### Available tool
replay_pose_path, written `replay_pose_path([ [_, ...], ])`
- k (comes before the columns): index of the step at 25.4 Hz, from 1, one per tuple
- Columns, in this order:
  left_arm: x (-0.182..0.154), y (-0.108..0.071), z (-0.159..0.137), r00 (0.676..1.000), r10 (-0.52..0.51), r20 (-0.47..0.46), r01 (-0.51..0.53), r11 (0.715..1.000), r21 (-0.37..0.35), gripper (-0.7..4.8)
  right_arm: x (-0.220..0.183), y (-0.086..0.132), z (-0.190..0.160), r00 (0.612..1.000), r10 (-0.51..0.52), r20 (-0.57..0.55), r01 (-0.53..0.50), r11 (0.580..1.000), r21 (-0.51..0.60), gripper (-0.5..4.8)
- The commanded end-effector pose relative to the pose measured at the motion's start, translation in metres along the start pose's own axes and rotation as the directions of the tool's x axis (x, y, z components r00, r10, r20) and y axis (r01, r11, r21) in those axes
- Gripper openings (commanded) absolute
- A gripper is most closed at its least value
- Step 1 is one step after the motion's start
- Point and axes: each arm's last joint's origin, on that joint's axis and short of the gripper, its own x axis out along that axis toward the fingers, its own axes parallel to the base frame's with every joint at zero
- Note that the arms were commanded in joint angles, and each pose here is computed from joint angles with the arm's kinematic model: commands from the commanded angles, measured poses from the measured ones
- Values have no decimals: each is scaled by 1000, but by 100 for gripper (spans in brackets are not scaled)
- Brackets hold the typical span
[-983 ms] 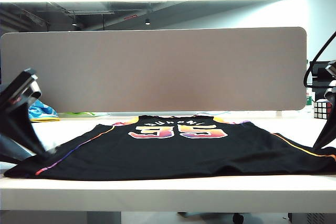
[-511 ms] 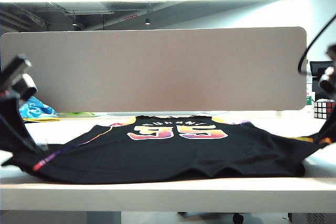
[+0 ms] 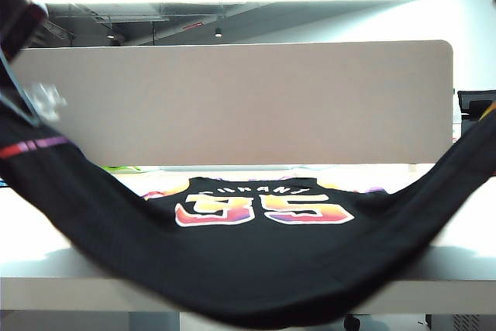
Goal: Fold the bottom side of the basketball jersey horizontally towards the center, about one-third of the way, and then fold the bottom of the basketball jersey up towards the top, creating a neat rectangle.
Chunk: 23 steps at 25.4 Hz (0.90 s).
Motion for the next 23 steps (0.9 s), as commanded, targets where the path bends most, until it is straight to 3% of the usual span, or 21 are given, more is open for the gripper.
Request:
replay_pose_path([
  [1,-17,-17,-15,997,18,76,-19,1000,15,-6,-22,19,-22,995,11,101,-11,1000,1,-3],
  [6,-29,-24,-5,949,83,304,-109,991,72,-6,-31,25,-8,957,22,290,-11,999,-38,-3],
  [8,-26,-26,12,925,95,369,-136,987,87,-6,-25,24,19,937,32,347,-11,998,-62,-3],
  [13,-4,-24,77,839,163,519,-259,959,118,-6,1,13,106,912,-83,401,125,989,-80,-3],
  [18,19,-17,124,813,266,518,-375,920,116,-6,21,-2,157,908,-94,409,131,989,-64,-3],
  [21,39,3,159,797,325,508,-424,902,87,-6,39,-17,189,904,-100,417,137,989,-61,-1],
  [22,43,8,164,796,339,502,-431,899,76,-6,43,-19,193,903,-94,418,138,988,-76,7],
  [23,46,17,169,794,357,492,-439,897,59,-4,46,-23,197,901,-89,424,140,986,-90,58],
])
